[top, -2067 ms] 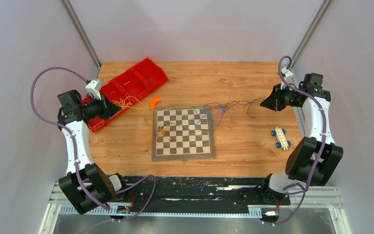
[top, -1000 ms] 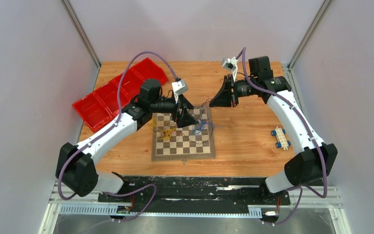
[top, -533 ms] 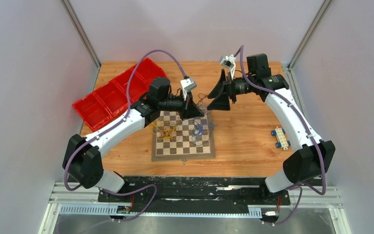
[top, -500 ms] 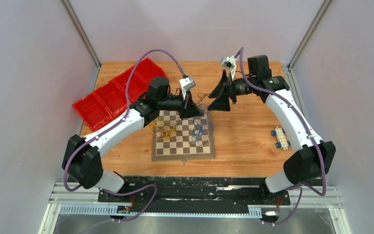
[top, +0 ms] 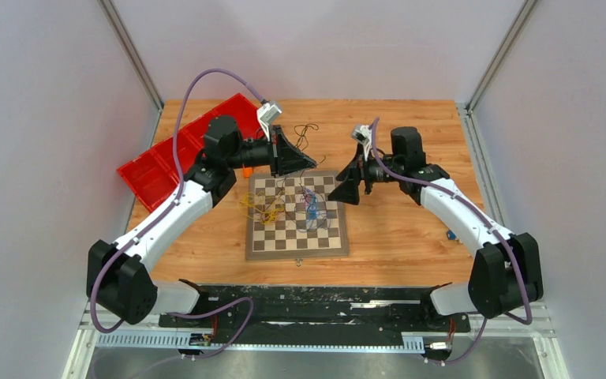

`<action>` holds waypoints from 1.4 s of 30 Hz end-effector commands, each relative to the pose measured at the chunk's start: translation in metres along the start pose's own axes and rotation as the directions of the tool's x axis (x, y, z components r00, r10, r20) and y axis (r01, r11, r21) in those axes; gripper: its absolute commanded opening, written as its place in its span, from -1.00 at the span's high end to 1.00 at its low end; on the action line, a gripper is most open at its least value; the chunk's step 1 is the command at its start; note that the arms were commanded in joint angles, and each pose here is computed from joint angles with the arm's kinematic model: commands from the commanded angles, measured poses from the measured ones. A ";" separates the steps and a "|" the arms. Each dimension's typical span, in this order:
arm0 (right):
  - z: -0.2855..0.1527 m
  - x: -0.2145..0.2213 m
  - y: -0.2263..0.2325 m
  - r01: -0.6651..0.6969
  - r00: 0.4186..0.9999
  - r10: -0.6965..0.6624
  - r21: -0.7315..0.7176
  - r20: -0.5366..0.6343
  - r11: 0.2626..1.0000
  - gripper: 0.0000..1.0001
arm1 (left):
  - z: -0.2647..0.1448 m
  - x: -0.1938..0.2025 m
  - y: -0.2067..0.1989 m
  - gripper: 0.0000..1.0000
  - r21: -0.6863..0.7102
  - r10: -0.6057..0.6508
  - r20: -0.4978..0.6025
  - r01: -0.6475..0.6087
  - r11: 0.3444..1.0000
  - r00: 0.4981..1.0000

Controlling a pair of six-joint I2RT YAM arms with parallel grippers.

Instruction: Untangle the cables

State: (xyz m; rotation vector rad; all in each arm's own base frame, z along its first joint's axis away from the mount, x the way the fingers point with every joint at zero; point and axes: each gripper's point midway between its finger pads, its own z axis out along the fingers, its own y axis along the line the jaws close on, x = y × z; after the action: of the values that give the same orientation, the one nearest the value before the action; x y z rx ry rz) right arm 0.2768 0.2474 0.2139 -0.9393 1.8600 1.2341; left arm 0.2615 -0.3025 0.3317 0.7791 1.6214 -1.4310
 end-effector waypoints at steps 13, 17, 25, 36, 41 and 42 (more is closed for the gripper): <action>0.078 -0.022 0.028 -0.018 0.999 0.026 -0.186 0.039 0.982 -0.80 | -0.007 -0.019 0.000 1.00 -0.009 -0.061 0.092 0.062 0.998 0.994; 0.087 -0.021 0.022 -0.057 0.997 0.068 -0.203 0.048 0.978 0.18 | -0.009 -0.020 0.002 1.00 -0.011 -0.072 0.102 0.074 0.997 0.992; 0.049 0.021 -0.024 -0.154 0.988 0.152 -0.076 -0.023 0.985 1.00 | -0.059 -0.061 0.021 1.00 -0.153 0.003 0.169 0.023 0.988 0.986; -0.047 0.070 -0.072 -0.234 0.972 0.236 0.126 0.002 0.964 0.88 | -0.183 -0.139 0.052 1.00 -0.472 0.170 0.284 -0.017 0.881 0.944; -0.065 0.060 -0.078 -0.228 0.974 0.228 0.153 0.018 0.962 0.90 | -0.202 -0.133 0.061 1.00 -0.516 0.170 0.269 -0.008 0.857 0.948; -0.065 0.053 -0.076 -0.226 0.974 0.225 0.141 0.024 0.964 0.92 | -0.201 -0.128 0.063 1.00 -0.507 0.158 0.263 -0.003 0.862 0.952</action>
State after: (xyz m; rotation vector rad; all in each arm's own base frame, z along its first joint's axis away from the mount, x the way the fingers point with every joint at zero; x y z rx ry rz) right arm 0.3038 0.1546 0.1273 -0.5626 2.1432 1.2294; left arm 0.3526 -0.0809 0.4242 0.2313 1.5891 -0.9348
